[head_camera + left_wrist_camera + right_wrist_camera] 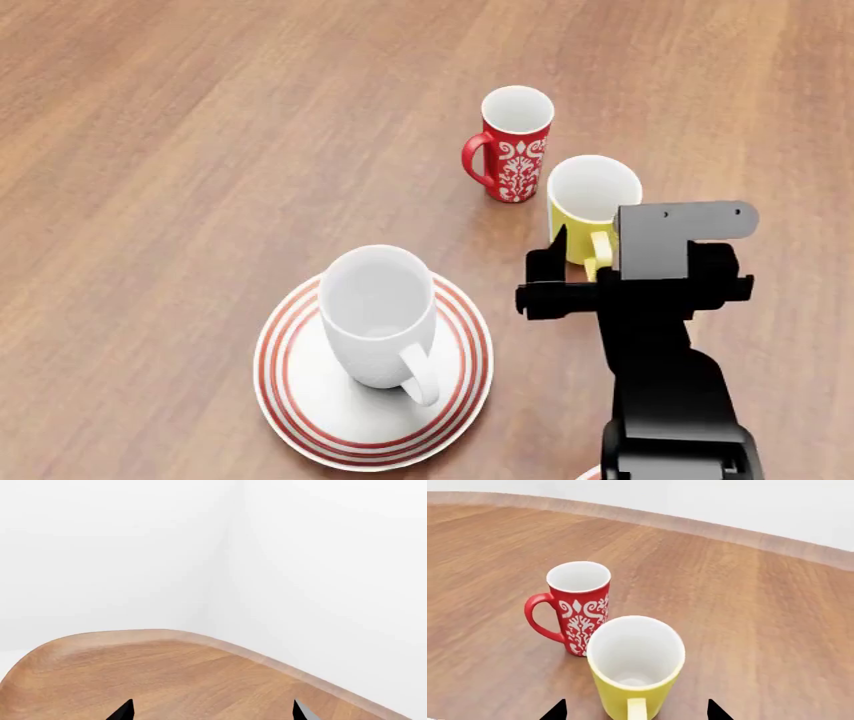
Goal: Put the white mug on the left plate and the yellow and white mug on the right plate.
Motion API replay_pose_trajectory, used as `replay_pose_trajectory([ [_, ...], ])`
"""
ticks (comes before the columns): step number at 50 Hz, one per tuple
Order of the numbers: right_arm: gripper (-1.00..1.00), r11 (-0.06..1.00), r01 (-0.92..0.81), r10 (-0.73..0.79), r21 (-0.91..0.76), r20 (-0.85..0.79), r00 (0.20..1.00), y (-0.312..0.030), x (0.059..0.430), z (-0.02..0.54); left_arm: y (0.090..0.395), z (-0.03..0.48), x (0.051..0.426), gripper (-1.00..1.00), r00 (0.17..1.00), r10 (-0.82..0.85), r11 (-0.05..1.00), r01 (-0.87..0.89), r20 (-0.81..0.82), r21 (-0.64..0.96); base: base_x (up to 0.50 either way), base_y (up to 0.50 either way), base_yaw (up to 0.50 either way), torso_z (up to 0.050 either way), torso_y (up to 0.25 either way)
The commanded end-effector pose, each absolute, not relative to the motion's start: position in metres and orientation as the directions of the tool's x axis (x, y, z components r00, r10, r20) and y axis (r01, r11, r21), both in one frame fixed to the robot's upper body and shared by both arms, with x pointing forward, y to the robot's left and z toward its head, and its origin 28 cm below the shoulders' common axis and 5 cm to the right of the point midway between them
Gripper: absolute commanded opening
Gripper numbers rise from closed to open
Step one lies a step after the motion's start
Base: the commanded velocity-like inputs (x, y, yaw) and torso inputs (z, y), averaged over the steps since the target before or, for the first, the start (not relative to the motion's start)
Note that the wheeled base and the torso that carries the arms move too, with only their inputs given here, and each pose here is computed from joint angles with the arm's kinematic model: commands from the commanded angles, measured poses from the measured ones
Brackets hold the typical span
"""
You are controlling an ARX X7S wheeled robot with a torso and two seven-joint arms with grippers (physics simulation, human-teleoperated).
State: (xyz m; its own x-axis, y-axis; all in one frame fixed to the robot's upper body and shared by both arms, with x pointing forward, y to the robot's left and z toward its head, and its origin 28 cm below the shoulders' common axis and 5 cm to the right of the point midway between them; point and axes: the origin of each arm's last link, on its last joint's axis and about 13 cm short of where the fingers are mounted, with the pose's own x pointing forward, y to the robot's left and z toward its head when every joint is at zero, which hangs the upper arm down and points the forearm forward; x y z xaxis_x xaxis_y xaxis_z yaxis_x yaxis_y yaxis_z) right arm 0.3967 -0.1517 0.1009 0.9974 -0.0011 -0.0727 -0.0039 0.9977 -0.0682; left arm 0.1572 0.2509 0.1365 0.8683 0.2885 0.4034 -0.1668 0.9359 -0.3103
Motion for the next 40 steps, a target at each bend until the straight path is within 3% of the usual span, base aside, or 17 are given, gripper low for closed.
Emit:
replay_pose_trajectory([
  [1,1.00,1.000,-0.026,0.026,-0.017,-0.025,0.999,-0.146,0.396,0.112,0.255,0.132,0.163,1.00,0.867,0.284,0.946,-0.183,0.411,-0.268,0.00,0.00,0.00,0.000,0.000],
  [9,1.00,0.999,-0.026,0.025,-0.019,-0.040,0.999,-0.147,0.400,0.114,0.254,0.131,0.163,1.00,0.868,0.278,0.946,-0.174,0.410,-0.274,0.00,0.00,0.00,0.000,-0.246],
  [26,1.00,1.000,0.010,-0.010,0.003,-0.089,0.996,-0.156,0.412,0.126,0.254,0.131,0.164,1.00,0.868,0.286,0.945,-0.185,0.405,-0.270,0.00,0.00,0.00,0.000,-0.001],
  [40,1.00,0.997,-0.076,0.069,-0.033,-0.167,0.984,-0.146,0.408,0.114,0.256,0.131,0.163,1.00,0.870,0.294,0.940,-0.188,0.396,-0.286,0.00,0.00,0.00,0.000,-0.077],
])
